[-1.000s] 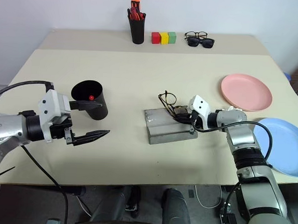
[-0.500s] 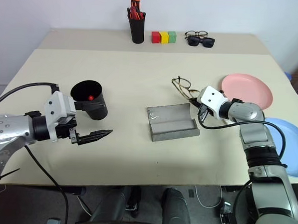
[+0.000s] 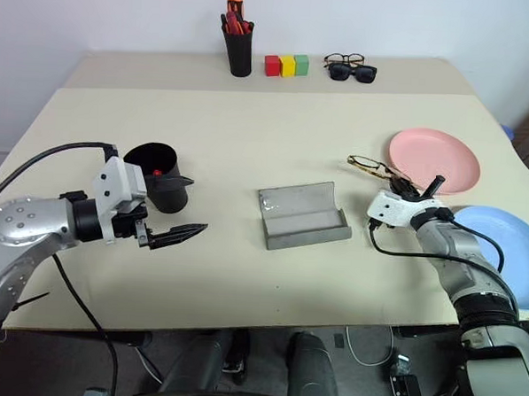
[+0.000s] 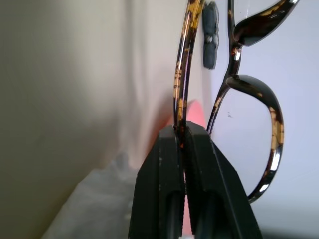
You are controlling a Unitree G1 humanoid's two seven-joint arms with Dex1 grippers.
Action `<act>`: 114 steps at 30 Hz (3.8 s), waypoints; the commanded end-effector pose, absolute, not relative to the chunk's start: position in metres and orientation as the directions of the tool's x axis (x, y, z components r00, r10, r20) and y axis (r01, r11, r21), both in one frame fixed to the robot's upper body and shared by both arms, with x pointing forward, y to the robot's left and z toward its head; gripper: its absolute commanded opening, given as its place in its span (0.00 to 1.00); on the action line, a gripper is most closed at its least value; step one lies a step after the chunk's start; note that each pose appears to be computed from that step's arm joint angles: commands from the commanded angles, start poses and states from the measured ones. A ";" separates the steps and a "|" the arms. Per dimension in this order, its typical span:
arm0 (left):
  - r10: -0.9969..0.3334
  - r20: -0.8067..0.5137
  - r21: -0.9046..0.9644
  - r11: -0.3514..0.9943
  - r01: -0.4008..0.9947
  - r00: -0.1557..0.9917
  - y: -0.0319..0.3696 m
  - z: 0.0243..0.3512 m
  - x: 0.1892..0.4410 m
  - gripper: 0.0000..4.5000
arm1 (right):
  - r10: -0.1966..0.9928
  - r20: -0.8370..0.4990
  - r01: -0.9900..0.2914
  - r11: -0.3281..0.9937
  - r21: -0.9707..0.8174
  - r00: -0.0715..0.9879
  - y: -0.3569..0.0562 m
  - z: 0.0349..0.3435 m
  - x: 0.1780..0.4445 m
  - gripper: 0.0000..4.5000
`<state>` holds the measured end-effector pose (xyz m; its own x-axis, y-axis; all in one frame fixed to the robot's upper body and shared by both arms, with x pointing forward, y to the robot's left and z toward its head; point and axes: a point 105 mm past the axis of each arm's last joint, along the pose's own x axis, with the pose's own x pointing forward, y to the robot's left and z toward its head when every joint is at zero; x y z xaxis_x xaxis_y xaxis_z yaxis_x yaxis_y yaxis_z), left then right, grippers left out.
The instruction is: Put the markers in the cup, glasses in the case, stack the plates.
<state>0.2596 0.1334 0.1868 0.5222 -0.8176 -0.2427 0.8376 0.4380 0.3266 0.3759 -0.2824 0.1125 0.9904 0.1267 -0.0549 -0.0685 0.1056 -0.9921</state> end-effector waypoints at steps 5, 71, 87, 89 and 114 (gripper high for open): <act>-0.833 -0.216 0.361 0.417 0.834 0.510 0.127 0.192 0.258 0.96 | 0.215 -0.078 -0.097 0.079 -0.992 0.974 -0.240 0.093 0.388 0.01; -0.792 -0.204 0.345 0.492 0.800 0.575 0.123 0.205 0.251 0.96 | 0.450 -0.347 -0.550 0.786 -0.284 0.822 -0.236 0.143 0.437 0.94; -0.774 -0.216 0.338 0.513 0.789 0.596 0.132 0.200 0.241 0.96 | 0.446 -0.383 -0.558 0.786 -0.264 0.809 -0.238 0.134 0.434 0.01; -0.777 -0.216 0.336 0.510 0.792 0.592 0.129 0.196 0.237 0.96 | 0.481 -0.366 -0.573 0.794 -0.203 0.796 -0.236 0.138 0.432 0.01; -0.819 -0.221 0.294 0.462 0.837 0.530 0.130 0.182 0.242 0.96 | 0.690 0.288 -0.434 0.043 0.900 0.664 -0.187 0.178 0.377 0.01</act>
